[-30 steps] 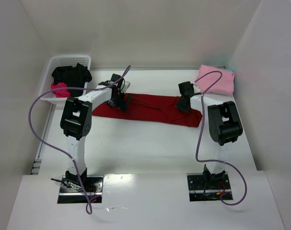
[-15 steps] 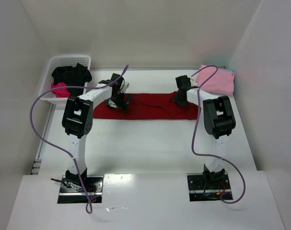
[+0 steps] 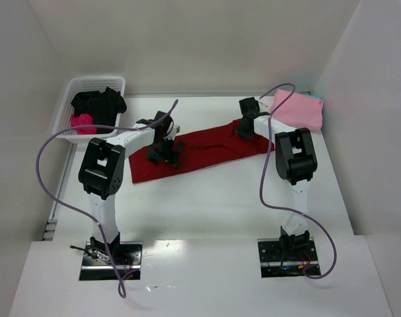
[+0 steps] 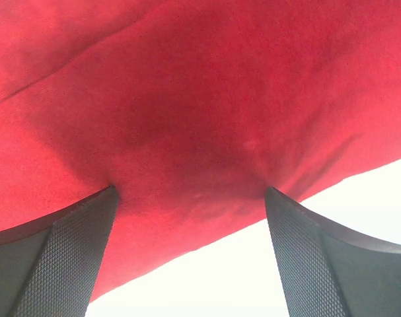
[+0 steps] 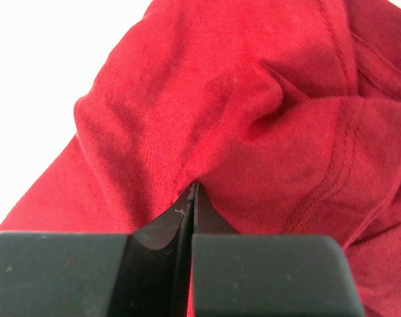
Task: Fold and stack the t-shirts
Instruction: Rotate the tshirt 90 degrees
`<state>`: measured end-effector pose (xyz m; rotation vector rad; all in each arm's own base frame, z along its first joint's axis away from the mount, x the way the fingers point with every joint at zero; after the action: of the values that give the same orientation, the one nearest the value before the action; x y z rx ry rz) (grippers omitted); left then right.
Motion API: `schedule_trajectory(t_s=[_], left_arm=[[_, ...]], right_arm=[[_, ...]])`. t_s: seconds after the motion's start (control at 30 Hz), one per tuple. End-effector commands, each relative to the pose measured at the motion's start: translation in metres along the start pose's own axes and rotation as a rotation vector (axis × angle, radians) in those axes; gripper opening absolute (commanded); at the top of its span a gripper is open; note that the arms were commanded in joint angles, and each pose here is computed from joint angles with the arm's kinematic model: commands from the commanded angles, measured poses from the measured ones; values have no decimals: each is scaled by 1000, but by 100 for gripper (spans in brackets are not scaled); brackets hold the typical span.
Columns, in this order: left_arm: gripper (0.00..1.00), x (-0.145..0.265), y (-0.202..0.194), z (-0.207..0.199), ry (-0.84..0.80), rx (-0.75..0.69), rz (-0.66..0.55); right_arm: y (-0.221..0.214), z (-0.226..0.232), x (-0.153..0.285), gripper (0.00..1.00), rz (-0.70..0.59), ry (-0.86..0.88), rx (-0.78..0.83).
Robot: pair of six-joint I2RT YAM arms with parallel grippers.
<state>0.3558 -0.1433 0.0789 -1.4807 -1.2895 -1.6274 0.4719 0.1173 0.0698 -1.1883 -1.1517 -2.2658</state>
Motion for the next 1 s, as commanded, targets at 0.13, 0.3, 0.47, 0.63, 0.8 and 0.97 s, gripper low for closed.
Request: schedule_trajectory(t_s=[0.13,0.3,0.47,0.63,0.8,0.97], left_arm=[[99,3,-61,-45,-137,86,201],[99,0,-73,-62,-124,48,225],[99,-1,-82,-90,-141,9,242],[99,7,-97,-103,-161,-3,257],[99,8,-106,-129,-188,-64,276],[99,16,-89,-153,-183,-100,206]], right_arm=[[-14,7,-17,0,43,-2,53],[-14,19,-25,0,39,26,77],[-19,26,-38,0,46,41,102],[-11,40,-45,0,29,73,114],[-3,53,-50,0,11,106,125],[6,66,-49,0,3,145,130]])
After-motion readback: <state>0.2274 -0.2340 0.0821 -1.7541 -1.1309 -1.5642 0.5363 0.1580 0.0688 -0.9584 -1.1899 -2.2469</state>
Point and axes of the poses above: each gripper's point midway between its finger pads, its own x axis back along the fingers, its own z axis along the line the jaws close on, y = z × x, the point moved 6 cm from there along x, back along the fingers, and after that the axes turned 8 degrees about -x, right-handed, at the moved point
